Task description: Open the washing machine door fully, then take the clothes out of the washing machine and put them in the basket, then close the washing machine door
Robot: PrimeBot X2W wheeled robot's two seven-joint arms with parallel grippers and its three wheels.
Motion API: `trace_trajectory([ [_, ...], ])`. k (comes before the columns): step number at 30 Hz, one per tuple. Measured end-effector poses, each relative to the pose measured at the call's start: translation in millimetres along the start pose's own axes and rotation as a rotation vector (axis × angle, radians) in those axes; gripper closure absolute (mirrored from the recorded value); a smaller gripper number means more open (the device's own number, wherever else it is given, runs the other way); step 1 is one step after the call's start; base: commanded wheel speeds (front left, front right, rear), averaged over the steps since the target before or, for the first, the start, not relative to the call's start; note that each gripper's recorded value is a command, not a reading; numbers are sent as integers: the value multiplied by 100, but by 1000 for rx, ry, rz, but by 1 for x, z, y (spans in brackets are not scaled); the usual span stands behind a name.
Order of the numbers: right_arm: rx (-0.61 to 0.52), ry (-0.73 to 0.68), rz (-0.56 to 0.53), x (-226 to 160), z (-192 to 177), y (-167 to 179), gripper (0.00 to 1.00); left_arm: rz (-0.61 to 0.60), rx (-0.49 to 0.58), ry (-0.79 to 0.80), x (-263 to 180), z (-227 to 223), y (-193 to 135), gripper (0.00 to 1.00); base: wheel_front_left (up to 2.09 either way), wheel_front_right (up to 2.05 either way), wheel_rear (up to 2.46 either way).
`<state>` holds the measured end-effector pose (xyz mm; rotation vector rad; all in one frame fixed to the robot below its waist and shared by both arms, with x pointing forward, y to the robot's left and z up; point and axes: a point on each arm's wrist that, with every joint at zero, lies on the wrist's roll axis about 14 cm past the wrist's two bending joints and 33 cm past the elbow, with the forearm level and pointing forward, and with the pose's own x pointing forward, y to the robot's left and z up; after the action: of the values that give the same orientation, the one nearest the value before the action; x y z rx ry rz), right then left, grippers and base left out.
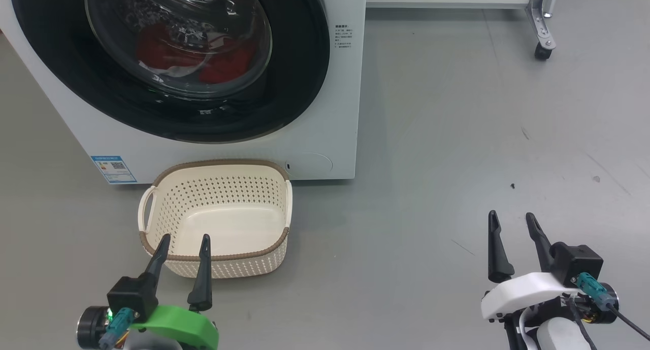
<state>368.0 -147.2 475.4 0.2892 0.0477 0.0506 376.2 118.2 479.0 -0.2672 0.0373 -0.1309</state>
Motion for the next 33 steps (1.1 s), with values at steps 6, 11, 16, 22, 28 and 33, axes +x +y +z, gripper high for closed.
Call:
trace_trajectory([
  [6,0,2,0,0,-1,0,0,2,0,6,-1,-2,0,0,0,0,0],
  [11,-1,-5,5,1,2,1,0,4,-1,12,-2,-4,1,0,0,0,0],
  [16,-1,0,4,1,0,1,0,6,-1,17,-2,-5,1,0,0,0,0],
  [22,-1,1,4,2,-1,1,0,8,-1,21,-2,-7,2,0,0,0,0],
  [28,0,5,5,3,-2,2,0,9,-2,29,-2,-9,2,0,0,0,0],
  [33,0,5,9,7,-2,3,0,14,-4,42,-1,-14,4,0,0,0,0],
])
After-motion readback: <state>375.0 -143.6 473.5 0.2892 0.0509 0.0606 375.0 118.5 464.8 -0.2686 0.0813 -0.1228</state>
